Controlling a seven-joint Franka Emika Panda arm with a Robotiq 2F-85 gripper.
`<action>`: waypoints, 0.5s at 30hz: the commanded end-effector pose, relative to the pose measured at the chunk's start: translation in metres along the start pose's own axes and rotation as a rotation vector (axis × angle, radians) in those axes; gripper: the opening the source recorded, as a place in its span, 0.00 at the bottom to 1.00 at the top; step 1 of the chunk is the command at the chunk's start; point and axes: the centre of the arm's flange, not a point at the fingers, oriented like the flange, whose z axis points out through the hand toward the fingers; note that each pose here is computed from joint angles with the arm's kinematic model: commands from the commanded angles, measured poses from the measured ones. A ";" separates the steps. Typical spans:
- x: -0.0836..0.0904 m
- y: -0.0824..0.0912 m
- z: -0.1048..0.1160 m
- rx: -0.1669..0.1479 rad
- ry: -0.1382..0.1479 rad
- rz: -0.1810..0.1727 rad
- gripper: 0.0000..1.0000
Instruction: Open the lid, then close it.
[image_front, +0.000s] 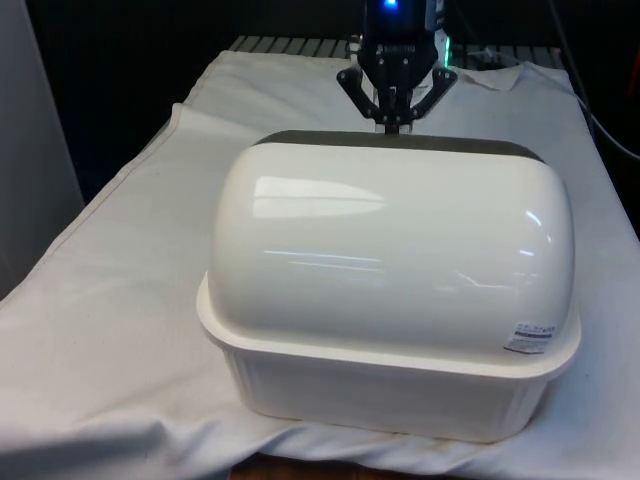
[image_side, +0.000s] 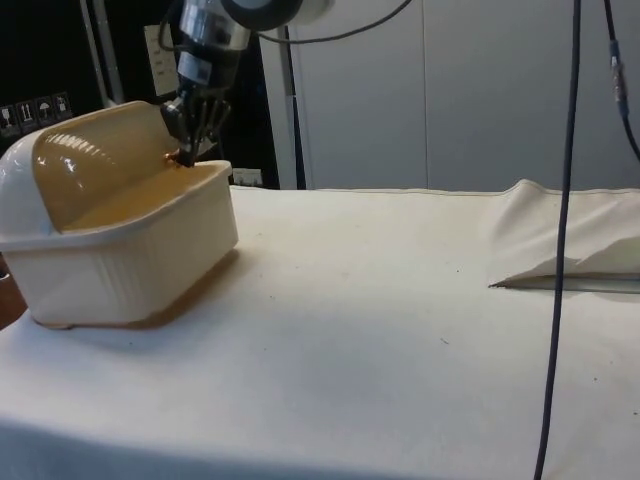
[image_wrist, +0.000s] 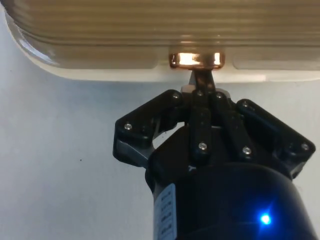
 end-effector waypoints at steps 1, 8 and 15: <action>0.002 0.002 -0.003 -0.004 0.016 0.010 0.00; 0.008 0.001 -0.014 0.000 0.043 0.015 0.00; 0.015 0.000 -0.025 0.006 0.078 0.018 0.00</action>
